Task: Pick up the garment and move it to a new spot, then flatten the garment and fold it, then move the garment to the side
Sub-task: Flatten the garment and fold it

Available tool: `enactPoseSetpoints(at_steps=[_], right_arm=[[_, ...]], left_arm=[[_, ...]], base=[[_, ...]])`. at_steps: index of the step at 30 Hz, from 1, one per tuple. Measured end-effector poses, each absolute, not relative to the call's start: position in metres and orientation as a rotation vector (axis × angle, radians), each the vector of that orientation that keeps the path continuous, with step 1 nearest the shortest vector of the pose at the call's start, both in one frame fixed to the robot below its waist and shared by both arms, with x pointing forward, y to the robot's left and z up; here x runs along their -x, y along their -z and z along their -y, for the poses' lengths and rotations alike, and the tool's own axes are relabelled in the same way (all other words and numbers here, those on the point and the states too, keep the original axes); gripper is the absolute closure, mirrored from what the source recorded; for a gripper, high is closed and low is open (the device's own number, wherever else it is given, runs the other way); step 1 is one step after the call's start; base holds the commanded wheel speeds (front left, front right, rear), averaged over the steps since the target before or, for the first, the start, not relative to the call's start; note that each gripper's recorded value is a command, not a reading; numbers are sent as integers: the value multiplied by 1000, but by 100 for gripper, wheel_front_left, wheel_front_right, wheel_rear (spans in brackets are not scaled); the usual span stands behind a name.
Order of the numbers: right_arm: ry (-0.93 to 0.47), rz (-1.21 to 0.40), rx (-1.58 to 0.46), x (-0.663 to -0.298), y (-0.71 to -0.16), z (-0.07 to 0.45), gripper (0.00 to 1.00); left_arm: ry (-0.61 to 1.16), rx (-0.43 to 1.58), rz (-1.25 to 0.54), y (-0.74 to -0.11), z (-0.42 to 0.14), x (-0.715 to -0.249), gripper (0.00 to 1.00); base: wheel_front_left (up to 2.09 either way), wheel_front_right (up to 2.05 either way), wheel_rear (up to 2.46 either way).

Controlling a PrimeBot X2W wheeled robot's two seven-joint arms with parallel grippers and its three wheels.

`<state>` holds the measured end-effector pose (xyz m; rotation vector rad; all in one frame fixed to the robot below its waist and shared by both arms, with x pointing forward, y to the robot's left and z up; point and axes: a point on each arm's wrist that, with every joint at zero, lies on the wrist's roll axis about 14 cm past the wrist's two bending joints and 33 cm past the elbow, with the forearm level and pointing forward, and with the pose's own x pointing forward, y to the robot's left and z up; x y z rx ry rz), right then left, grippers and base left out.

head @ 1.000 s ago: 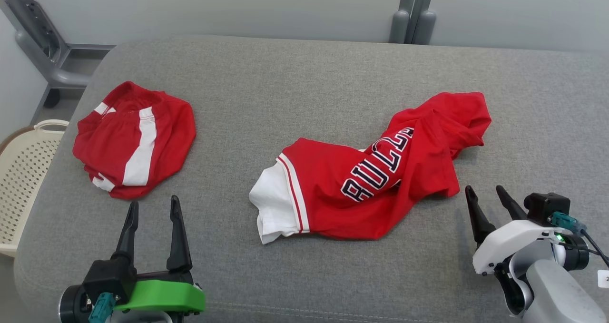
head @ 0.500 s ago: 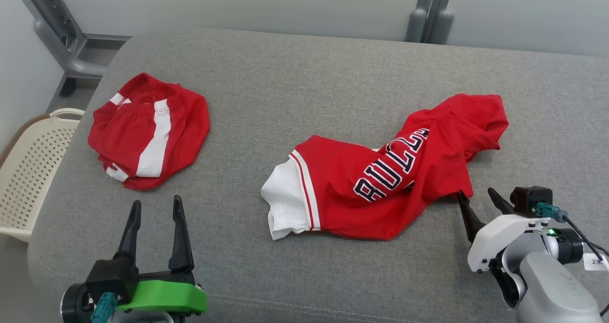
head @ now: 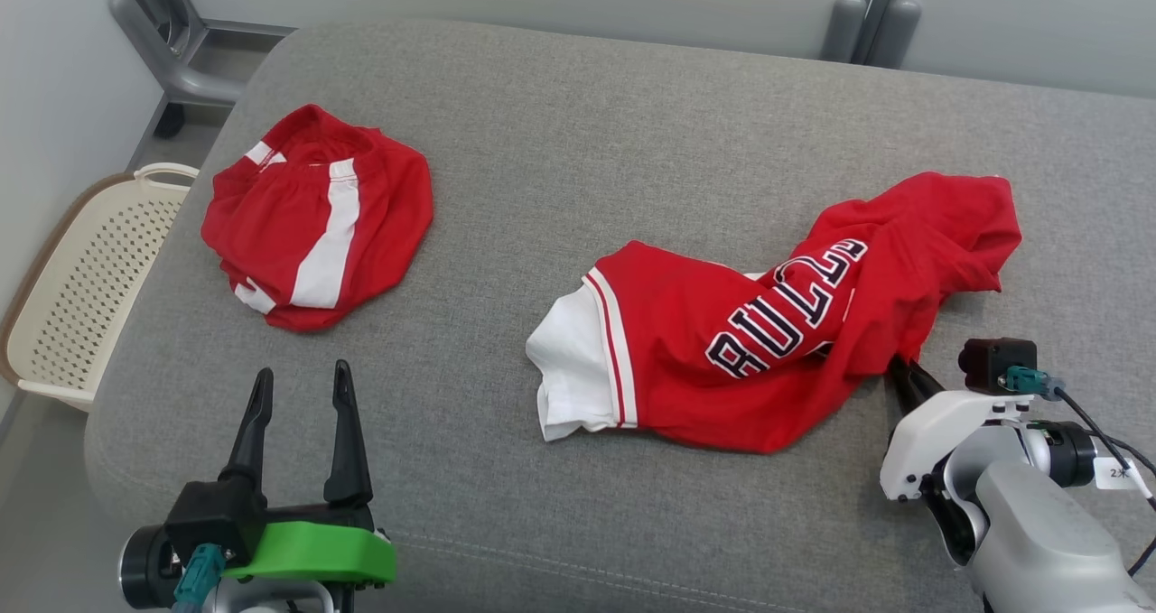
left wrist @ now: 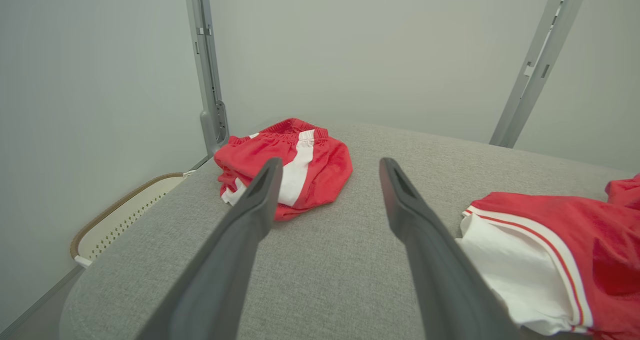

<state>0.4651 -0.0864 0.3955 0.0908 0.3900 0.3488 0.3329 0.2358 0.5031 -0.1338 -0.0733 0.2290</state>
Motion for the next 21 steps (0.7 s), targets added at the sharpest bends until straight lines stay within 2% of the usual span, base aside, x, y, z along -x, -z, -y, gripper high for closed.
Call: enactPoseSetpoints(at_steps=[14,21], right_arm=[[-321,-266,-175,-458,-427,106,100],[-322,-218,-261,-440,-449,124,100]], left_arm=[[-206,146,78,-504,-228,-334,0],[-168,154,86,-506,-216,-340,0]], base=[[0,0,0],[0,0,0]])
